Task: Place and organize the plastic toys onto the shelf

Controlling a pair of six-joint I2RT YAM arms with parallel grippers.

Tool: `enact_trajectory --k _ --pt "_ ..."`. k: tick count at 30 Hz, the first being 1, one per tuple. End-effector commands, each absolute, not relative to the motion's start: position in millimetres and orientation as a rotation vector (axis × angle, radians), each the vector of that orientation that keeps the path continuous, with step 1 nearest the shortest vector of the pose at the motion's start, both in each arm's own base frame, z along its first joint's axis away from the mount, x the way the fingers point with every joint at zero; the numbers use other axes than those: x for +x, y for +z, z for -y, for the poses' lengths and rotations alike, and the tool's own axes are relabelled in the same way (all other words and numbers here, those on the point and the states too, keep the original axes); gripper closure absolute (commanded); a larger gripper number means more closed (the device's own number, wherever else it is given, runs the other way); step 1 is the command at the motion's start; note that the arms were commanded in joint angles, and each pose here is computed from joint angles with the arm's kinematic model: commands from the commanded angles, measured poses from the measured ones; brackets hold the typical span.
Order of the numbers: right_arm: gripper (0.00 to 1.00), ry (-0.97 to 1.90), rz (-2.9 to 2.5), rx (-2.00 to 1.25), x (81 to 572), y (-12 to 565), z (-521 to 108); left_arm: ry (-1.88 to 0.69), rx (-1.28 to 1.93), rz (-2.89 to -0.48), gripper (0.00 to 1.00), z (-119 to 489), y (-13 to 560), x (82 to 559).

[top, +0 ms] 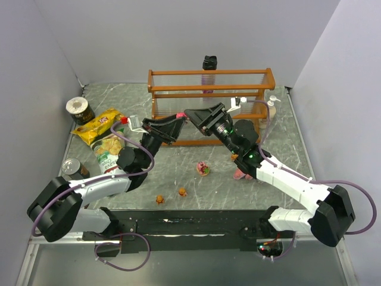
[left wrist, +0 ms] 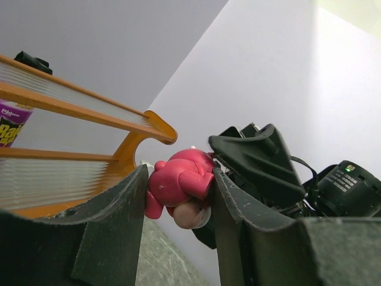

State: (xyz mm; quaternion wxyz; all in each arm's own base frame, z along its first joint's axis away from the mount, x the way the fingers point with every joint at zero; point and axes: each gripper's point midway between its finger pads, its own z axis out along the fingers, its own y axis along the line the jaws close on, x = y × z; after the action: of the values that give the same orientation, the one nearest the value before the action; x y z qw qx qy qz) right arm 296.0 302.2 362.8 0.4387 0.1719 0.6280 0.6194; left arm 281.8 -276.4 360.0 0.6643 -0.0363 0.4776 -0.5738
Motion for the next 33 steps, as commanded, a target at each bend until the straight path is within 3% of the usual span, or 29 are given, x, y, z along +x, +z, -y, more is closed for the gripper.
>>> enact_trajectory --k 1,5,6,9,12,16,21,33 --pt "0.51 1.612 -1.506 0.368 293 394 -305 -1.318 -0.065 -0.999 0.99 273 380 272" --pt "0.65 1.594 -1.508 0.354 292 392 -303 -1.320 -0.071 -1.007 0.99 273 378 273" --pt "0.74 1.592 -1.507 0.346 291 392 -303 -1.320 -0.070 -1.011 0.99 274 377 273" --pt "0.89 1.563 -1.509 0.317 290 394 -301 -1.323 -0.073 -1.026 0.89 276 374 275" --pt "1.00 1.521 -1.520 0.287 289 394 -297 -1.302 -0.092 -1.052 0.65 275 369 279" --pt "1.00 1.388 -1.560 0.289 295 381 -278 -1.196 -0.104 -1.100 0.28 265 363 286" --pt "1.00 1.187 -1.526 0.290 302 369 -241 -1.060 -0.164 -1.192 0.00 242 354 293" --pt "1.00 0.545 -1.515 0.047 339 269 -195 -0.838 -0.286 -1.448 0.04 194 340 283"
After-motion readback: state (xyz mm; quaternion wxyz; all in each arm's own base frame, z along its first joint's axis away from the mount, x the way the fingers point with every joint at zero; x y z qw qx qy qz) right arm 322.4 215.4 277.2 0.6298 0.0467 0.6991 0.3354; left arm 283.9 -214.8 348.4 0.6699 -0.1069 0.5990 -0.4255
